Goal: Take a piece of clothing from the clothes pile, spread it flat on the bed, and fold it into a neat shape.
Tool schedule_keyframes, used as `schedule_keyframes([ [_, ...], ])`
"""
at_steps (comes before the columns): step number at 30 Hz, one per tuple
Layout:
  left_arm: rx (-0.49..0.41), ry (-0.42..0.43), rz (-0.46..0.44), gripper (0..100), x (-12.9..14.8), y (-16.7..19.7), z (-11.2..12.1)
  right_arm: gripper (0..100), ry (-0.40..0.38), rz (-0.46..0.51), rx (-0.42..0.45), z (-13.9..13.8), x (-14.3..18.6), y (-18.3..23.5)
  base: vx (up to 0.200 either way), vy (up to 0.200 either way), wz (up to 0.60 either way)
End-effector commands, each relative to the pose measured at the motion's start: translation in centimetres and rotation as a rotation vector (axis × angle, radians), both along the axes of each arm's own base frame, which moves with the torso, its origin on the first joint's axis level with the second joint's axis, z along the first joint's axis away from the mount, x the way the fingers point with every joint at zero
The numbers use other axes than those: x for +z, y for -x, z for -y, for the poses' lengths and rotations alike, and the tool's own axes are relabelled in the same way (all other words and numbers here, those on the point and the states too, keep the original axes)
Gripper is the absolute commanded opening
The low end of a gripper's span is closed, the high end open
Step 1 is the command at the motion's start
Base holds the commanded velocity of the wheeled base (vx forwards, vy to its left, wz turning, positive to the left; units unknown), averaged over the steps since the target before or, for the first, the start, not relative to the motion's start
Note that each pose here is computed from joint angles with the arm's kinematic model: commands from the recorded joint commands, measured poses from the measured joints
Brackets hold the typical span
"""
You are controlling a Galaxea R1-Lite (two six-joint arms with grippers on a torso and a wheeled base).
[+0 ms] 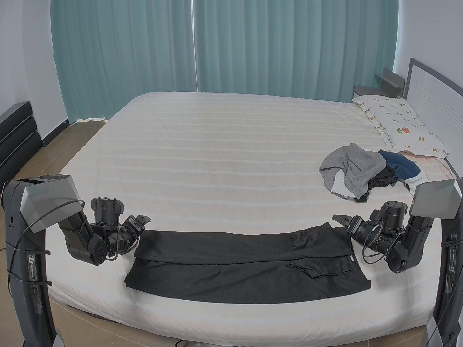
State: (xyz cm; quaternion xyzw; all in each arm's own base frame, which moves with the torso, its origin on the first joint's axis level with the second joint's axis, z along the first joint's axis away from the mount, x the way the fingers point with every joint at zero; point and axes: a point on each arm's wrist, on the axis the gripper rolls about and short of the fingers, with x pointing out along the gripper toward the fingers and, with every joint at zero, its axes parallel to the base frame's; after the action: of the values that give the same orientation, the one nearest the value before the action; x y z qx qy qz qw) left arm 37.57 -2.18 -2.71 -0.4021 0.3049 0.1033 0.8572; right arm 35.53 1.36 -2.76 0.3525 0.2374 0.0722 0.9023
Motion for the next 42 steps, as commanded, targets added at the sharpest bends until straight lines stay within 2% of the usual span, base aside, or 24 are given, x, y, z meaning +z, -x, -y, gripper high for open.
schedule_keyframes([
  [1,0.0,0.0,-0.001,100,0.0,0.0,0.0,100,0.003,-0.033,0.02,-0.4,-1.0,0.3,0.0,0.0,0.0],
  [10,0.0,0.003,0.002,100,0.1,0.0,0.0,100,0.008,-0.087,0.074,-0.8,-2.6,1.0,0.0,0.0,0.0],
  [11,0.0,0.003,0.002,100,0.1,0.0,0.0,0,0.012,-0.087,0.076,-0.8,-2.6,1.0,0.0,0.0,0.0],
  [17,0.0,0.003,0.002,100,0.1,0.0,0.0,0,0.029,-0.104,0.075,-0.5,-2.6,1.6,0.0,0.0,0.0],
  [24,0.0,0.003,0.0,100,0.0,0.0,0.0,0,0.096,-0.106,0.087,0.5,-2.3,3.1,0.0,0.0,0.0],
  [37,-0.005,-0.002,-0.004,100,-0.1,0.1,0.1,0,0.09,-0.097,0.106,1.1,-2.2,3.4,0.0,0.0,0.0],
  [38,-0.006,-0.003,-0.002,100,0.0,0.1,0.1,100,0.087,-0.088,0.104,1.1,-2.1,3.3,0.0,0.0,0.0],
  [42,-0.005,-0.002,-0.01,100,-0.1,0.3,0.0,100,0.089,-0.025,0.088,1.2,-1.3,3.0,0.0,0.0,0.0],
])
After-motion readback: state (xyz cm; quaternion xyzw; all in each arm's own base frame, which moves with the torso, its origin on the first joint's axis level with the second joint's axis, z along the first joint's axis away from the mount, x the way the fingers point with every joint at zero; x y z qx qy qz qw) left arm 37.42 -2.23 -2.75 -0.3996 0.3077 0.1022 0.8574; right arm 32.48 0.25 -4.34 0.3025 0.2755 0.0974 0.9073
